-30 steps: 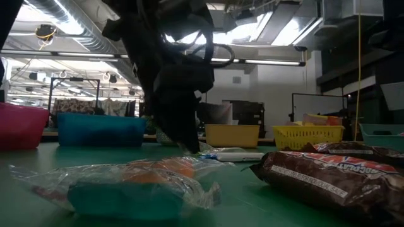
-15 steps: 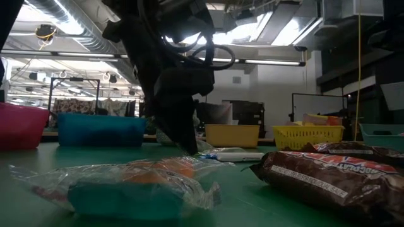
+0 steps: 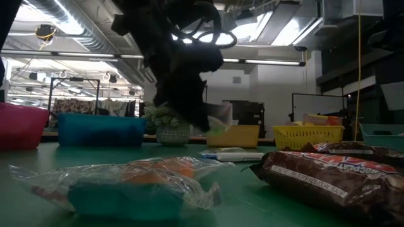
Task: Sort candy
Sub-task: Put the green gummy into the orange bin
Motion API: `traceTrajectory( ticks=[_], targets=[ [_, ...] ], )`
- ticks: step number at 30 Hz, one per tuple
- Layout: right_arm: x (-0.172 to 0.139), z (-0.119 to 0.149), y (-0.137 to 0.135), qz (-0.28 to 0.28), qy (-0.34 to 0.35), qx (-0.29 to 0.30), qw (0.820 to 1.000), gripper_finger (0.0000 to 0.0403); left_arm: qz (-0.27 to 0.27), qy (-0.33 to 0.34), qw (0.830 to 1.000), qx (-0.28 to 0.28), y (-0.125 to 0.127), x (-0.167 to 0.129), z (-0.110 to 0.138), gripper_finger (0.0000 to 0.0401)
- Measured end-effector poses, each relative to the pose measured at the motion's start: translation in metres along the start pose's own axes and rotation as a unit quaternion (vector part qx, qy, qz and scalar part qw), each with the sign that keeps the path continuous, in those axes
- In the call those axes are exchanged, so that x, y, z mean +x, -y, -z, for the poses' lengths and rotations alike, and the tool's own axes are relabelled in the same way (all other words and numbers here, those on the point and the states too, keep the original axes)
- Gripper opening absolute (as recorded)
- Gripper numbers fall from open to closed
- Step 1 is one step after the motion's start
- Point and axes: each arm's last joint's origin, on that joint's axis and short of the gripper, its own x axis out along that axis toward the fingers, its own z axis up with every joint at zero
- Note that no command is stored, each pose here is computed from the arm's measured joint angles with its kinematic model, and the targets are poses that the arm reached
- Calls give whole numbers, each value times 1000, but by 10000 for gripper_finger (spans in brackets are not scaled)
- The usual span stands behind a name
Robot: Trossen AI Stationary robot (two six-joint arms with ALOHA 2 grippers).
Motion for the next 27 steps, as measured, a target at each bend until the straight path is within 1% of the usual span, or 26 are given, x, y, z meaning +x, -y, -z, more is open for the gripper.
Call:
traceTrajectory(
  ticks=[5, 10, 13, 16, 20, 23, 27],
  targets=[
    [0, 0, 0, 0, 0, 0, 1000, 189, 5, 83, 997, -4, -22, -2, -32, 1],
    [0, 0, 0, 0, 0, 0, 1000, 189, 4, 186, 982, -11, -55, 0, -69, 1],
    [0, 0, 0, 0, 0, 0, 1000, 189, -13, 223, 975, -23, -79, 1, -84, 1],
    [0, 0, 0, 0, 1, 0, 1000, 189, -33, 243, 968, -47, -103, 2, -94, 1],
    [0, 0, 0, 0, 2, 0, 1000, 189, -58, 244, 966, -68, -130, 3, -99, 1],
    [0, -2, -1, 1, 12, 2, 1000, 189, -69, 248, 963, -79, -142, 3, -102, 1],
    [0, -4, -2, -4, 23, 4, 1000, 189, -75, 248, 962, -84, -149, 3, -103, 2]
  ],
)
